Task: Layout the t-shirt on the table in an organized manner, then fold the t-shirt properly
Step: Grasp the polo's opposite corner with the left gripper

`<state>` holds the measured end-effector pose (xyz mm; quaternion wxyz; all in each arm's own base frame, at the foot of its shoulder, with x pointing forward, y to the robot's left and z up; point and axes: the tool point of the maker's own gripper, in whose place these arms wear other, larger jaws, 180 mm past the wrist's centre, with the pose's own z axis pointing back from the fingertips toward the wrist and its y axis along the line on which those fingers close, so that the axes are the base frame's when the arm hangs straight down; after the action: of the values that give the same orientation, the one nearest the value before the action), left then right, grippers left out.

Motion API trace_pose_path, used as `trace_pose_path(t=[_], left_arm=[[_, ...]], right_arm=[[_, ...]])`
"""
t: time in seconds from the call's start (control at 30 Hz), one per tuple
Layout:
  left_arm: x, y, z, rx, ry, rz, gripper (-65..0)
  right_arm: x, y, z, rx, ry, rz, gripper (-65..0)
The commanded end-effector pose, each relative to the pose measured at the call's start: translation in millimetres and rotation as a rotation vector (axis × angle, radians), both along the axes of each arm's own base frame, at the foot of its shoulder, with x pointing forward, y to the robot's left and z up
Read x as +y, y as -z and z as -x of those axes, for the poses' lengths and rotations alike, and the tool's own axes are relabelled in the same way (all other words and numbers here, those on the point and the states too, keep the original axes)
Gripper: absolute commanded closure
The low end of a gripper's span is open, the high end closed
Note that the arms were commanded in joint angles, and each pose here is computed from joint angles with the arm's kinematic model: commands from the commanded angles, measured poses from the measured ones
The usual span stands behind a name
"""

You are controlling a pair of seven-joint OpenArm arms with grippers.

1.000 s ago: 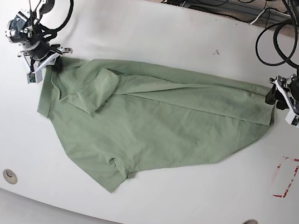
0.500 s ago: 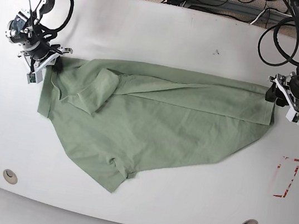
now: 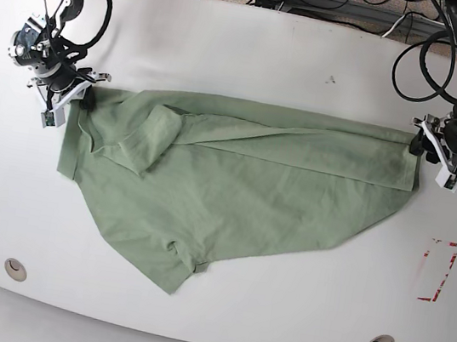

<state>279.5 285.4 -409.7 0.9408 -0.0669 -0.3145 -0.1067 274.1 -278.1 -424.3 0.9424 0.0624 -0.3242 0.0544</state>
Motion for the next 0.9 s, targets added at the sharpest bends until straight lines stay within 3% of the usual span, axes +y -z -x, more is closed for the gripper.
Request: trace_pose_path(t=[0.0, 0.17, 0.37, 0.67, 0.87], left_arm=[[4.7, -10.4, -8.8, -0.028, 0.003, -0.004, -25.4], [4.6, -12.4, -8.9, -0.022, 0.004, -0.010, -35.8], [0.0, -20.8, -10.8, -0.031, 0.015, 0.008, -36.3], [-2.3, -42.0, -17.3, -0.089, 0.016, 0.133, -36.3], [-1.2, -36.8, -16.5, -0.075, 0.003, 0.153, -36.3]], right_arm=[[-8.4, -1.5, 1.0, 0.018, -0.002, 0.033, -6.2], [-8.4, -1.5, 1.0, 0.018, -0.002, 0.033, -6.2], [-8.3, -1.0, 1.2, 0.020, -0.002, 0.033, -6.2], [-8.3, -1.0, 1.2, 0.020, -0.002, 0.033, -6.2], [-8.4, -1.5, 1.0, 0.018, -0.002, 0.033, -6.2]])
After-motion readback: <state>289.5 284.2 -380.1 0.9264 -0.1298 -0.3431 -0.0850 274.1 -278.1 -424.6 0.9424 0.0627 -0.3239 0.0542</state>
